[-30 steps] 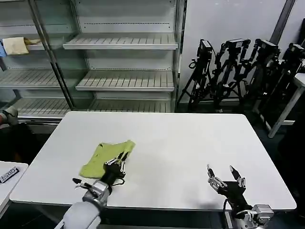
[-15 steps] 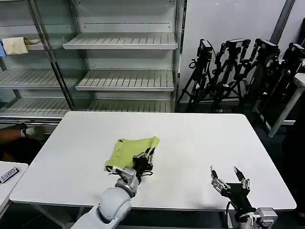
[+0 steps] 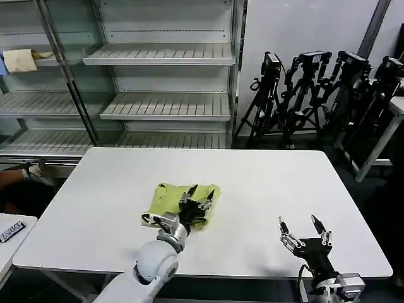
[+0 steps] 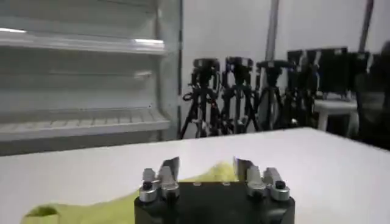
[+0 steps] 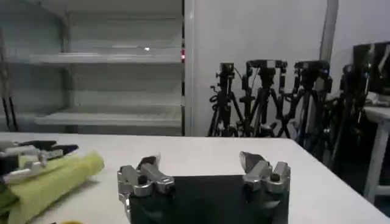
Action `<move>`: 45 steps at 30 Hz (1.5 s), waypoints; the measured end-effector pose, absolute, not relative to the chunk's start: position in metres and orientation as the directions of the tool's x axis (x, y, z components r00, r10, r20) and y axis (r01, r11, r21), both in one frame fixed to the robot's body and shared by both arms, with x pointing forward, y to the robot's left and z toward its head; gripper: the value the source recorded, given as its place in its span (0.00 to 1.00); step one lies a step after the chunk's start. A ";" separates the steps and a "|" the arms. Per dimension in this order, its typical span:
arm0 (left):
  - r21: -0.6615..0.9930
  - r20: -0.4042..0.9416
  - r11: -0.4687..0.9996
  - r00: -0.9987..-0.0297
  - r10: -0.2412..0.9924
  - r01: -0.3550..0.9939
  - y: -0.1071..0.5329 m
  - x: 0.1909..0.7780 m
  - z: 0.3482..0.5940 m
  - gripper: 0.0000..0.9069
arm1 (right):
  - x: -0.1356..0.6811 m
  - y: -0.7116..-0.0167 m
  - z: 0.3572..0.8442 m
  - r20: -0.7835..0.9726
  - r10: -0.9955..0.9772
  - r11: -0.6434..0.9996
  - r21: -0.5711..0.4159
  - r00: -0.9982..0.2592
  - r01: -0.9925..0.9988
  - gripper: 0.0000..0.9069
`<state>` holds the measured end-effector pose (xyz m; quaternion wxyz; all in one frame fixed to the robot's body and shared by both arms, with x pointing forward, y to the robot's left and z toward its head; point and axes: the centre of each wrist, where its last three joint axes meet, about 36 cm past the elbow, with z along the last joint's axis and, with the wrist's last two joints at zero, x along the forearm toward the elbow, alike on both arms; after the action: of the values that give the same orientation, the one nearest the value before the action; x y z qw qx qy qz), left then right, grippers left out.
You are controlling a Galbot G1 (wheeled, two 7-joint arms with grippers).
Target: Fold and organize the clothes.
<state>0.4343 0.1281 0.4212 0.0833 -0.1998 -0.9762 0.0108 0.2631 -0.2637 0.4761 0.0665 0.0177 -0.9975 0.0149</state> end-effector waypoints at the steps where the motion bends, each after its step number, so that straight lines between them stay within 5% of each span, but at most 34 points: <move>1: -0.068 0.152 0.922 -0.909 0.388 0.382 0.132 0.433 0.423 1.00 | 0.263 -0.264 0.476 0.130 -0.032 0.999 -0.033 -0.991 -0.037 1.00; 23: -0.058 0.067 0.983 -0.982 0.177 0.173 0.250 0.368 0.452 1.00 | 0.273 -0.256 0.462 0.066 -0.028 0.997 -0.072 -0.997 -0.033 1.00; 45: 0.008 0.051 0.991 -0.990 0.134 0.135 0.276 0.335 0.461 1.00 | 0.271 -0.251 0.462 0.051 -0.007 0.994 -0.106 -0.999 -0.012 1.00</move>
<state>0.3351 0.2759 0.4613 0.0250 -0.0675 -0.9974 -0.0057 0.2709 -0.2512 0.4623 0.0251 0.0047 -0.9983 0.0532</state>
